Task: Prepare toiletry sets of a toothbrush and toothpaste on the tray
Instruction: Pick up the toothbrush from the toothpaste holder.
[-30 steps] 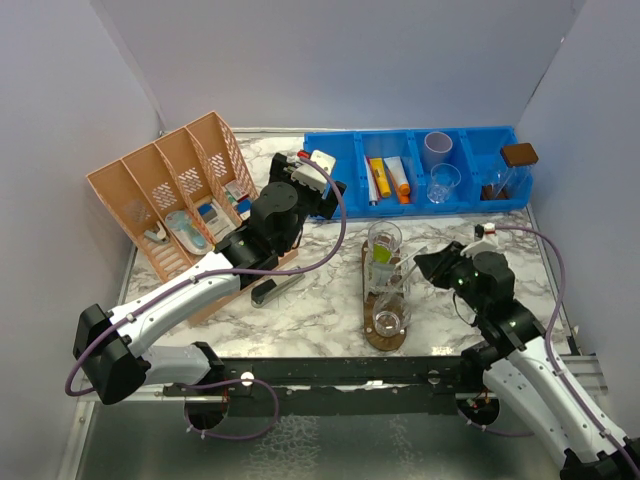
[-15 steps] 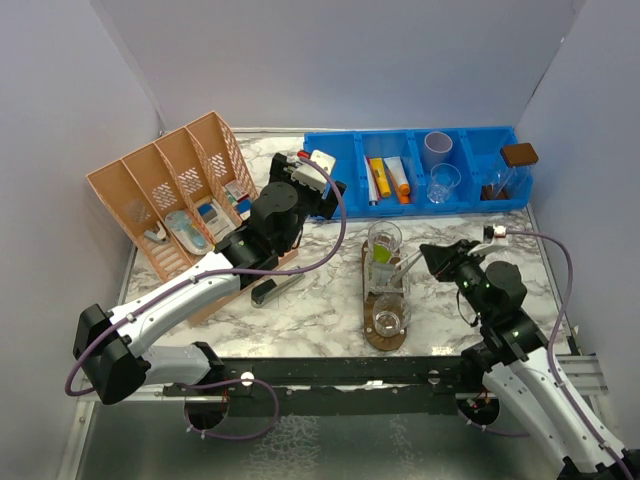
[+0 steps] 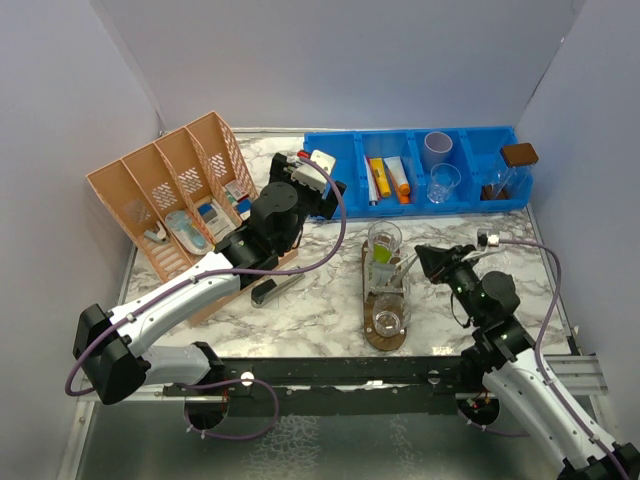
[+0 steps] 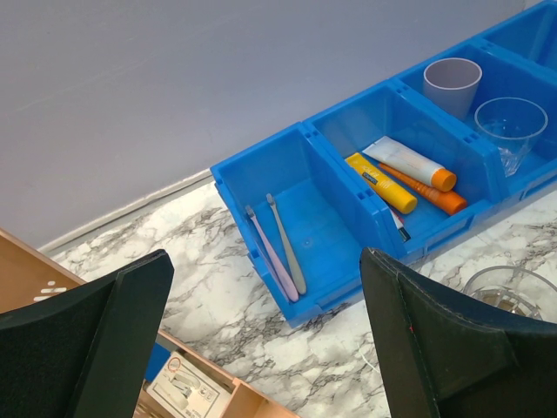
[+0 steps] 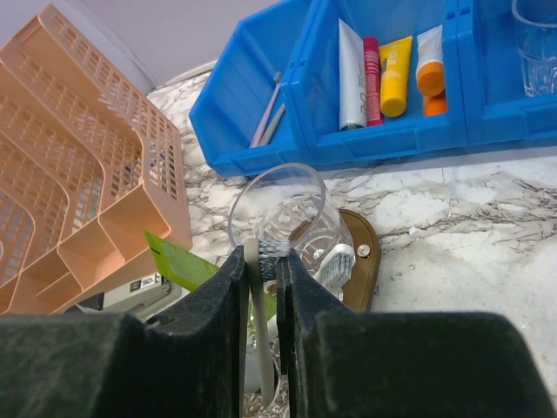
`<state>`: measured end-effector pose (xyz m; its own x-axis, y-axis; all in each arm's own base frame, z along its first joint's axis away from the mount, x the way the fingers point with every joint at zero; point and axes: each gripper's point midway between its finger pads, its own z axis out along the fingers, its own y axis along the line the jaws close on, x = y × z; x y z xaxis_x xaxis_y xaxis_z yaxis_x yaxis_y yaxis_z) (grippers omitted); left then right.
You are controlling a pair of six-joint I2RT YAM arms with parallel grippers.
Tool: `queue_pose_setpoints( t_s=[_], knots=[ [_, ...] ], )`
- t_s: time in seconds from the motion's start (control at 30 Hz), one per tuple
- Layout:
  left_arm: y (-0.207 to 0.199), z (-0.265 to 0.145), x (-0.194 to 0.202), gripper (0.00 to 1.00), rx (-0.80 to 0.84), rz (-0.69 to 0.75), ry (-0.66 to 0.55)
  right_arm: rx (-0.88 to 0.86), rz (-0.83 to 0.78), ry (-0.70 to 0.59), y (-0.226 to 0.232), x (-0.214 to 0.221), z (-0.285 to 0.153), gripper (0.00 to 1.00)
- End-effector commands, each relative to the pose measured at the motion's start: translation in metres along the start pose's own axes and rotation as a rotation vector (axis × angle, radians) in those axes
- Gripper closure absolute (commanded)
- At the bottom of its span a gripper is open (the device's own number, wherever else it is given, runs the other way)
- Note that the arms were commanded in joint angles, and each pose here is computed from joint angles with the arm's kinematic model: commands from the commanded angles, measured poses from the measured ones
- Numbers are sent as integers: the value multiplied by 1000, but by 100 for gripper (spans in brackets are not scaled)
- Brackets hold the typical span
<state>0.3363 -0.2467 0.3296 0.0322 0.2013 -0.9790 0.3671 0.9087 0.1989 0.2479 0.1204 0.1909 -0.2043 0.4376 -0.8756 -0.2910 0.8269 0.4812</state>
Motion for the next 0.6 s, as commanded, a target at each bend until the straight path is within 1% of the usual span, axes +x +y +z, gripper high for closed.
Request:
queue_pose_setpoints(
  t_s=[0.0,0.1,0.33,0.57],
  knots=[
    [3,-3,-18,8,3,-33,-41,-101,-8,-88,15,-11,-1,86],
    [3,-3,-17,8,1,-33,-40,-114,-11,-100,15,-10,-1,86],
    [2,-3,-17,8,4,-33,-39,-131,-15,-58,16,2,-6,86],
    [1,-2,-17,8,9,-35,-38,-175,-41,-120,22,-9,-10,85]
  ],
)
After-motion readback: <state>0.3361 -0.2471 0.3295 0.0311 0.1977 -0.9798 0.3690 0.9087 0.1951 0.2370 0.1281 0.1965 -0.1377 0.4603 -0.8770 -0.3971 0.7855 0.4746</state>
